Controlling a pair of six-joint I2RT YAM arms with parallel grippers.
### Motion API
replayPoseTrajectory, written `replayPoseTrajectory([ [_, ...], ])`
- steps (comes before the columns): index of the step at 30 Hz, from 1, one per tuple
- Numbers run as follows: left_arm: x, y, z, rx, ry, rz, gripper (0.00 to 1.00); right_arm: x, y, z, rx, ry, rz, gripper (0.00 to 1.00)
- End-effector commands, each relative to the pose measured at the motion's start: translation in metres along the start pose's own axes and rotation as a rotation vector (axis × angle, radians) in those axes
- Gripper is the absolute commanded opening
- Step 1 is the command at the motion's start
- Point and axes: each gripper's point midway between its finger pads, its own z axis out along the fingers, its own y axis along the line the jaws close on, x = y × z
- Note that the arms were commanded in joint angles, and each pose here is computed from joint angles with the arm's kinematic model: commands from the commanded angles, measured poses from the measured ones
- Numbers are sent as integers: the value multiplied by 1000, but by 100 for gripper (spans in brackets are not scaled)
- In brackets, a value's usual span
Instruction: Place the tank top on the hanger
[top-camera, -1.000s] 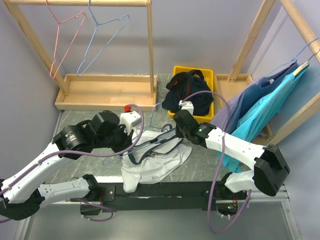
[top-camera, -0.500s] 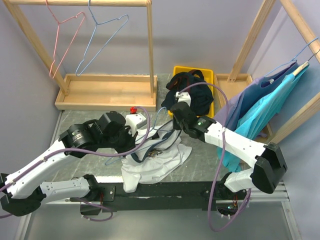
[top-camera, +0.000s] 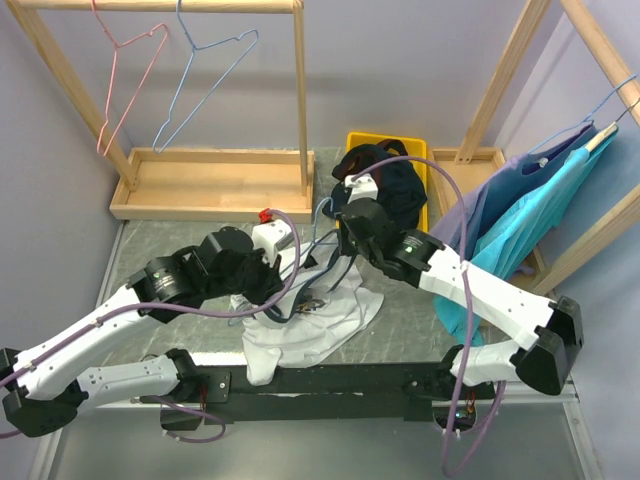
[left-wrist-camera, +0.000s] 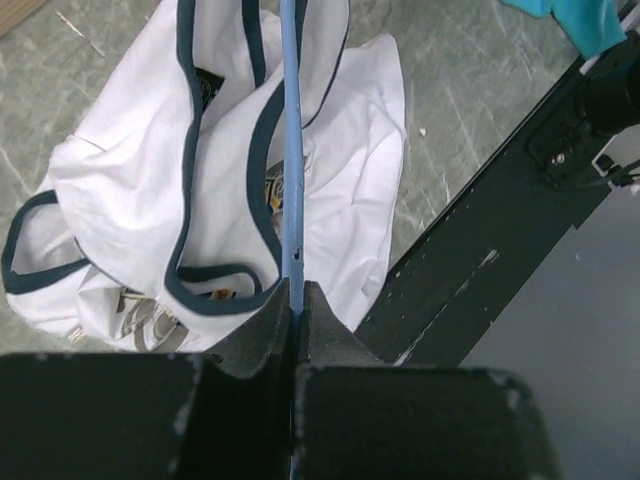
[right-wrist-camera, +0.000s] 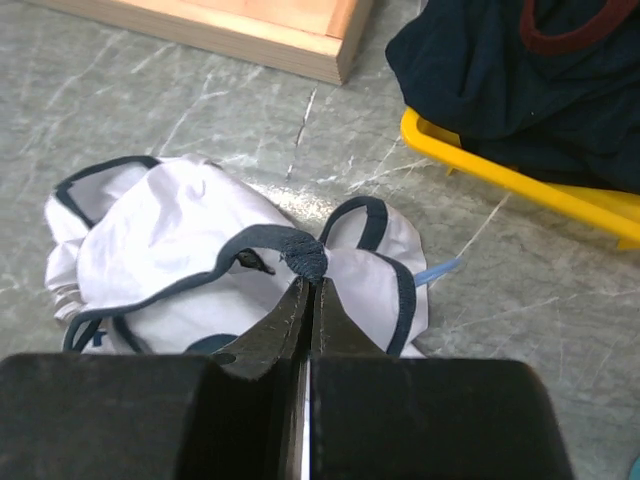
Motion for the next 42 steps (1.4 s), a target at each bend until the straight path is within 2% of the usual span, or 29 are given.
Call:
replayPoseTrajectory([
  [1, -41, -13, 7, 49, -194, -51, 1, -28, 3, -33, -51, -89, 28, 0],
  [3, -38, -11, 14, 49, -216, -66, 1, -31, 3, -44, -72, -113, 40, 0],
  [7, -58, -15, 25, 82, -360, -126, 1, -27, 0, -52, -81, -127, 60, 0],
  [14, -43, -21, 70, 149, -447, -199, 1, -14, -8, -47, -68, -135, 78, 1],
  [15, -44, -20, 72, 146, -463, -205, 1, -11, -12, -45, -41, -126, 72, 8],
  [17, -38, -20, 79, 150, -464, -195, 1, -9, -16, -45, -21, -123, 72, 17],
  [18, -41, -22, 80, 155, -479, -192, 1, -7, -19, -44, -11, -124, 69, 28],
  [23, -34, -17, 98, 118, -441, -180, 1, -15, -3, -57, -127, -190, 51, 45],
  [26, -33, -14, 104, 93, -427, -181, 1, -17, 12, -64, -179, -219, 7, 49],
  [31, -33, -18, 107, 113, -413, -165, 1, -25, 19, -65, -192, -262, -6, 53],
  [38, -28, -25, 107, 138, -389, -146, 1, -40, 24, -36, -107, -281, -74, 54],
  [40, -28, -27, 104, 149, -395, -140, 1, -43, 27, -31, -107, -288, -95, 54],
  [42, -28, -27, 103, 147, -396, -138, 1, -43, 32, -25, -112, -276, -102, 48],
])
